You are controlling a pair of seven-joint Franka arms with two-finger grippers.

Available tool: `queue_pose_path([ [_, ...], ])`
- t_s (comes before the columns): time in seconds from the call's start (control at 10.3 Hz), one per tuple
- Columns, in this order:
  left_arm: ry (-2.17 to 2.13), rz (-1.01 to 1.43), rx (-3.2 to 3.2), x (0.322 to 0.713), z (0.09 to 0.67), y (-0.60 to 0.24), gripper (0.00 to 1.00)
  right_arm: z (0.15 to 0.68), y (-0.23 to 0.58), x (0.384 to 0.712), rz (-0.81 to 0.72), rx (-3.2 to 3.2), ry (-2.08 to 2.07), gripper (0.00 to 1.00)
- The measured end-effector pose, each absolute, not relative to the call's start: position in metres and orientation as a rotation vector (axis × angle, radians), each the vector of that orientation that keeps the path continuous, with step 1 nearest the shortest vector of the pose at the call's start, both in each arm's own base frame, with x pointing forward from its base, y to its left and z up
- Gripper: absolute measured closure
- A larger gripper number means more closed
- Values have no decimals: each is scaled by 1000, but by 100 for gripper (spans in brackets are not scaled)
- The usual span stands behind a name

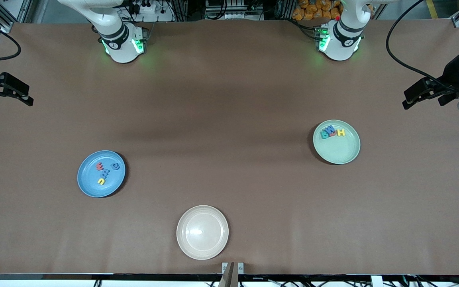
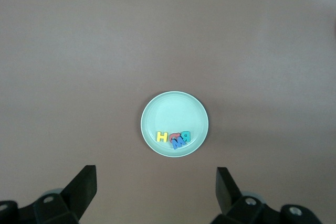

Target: Sort upper and lower case letters into plates

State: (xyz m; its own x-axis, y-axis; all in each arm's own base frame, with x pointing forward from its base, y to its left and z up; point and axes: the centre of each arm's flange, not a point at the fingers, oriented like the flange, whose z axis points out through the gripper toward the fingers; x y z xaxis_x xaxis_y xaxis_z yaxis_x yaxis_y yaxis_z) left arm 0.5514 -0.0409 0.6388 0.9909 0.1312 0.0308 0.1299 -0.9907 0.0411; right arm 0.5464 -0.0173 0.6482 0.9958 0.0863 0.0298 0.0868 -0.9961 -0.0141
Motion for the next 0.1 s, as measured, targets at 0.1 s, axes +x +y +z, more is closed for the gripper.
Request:
queue_pose_path([
  [0.1,219,48,3090,552,638,-36,0,650,-18,545,-49,-3124,-132,0],
])
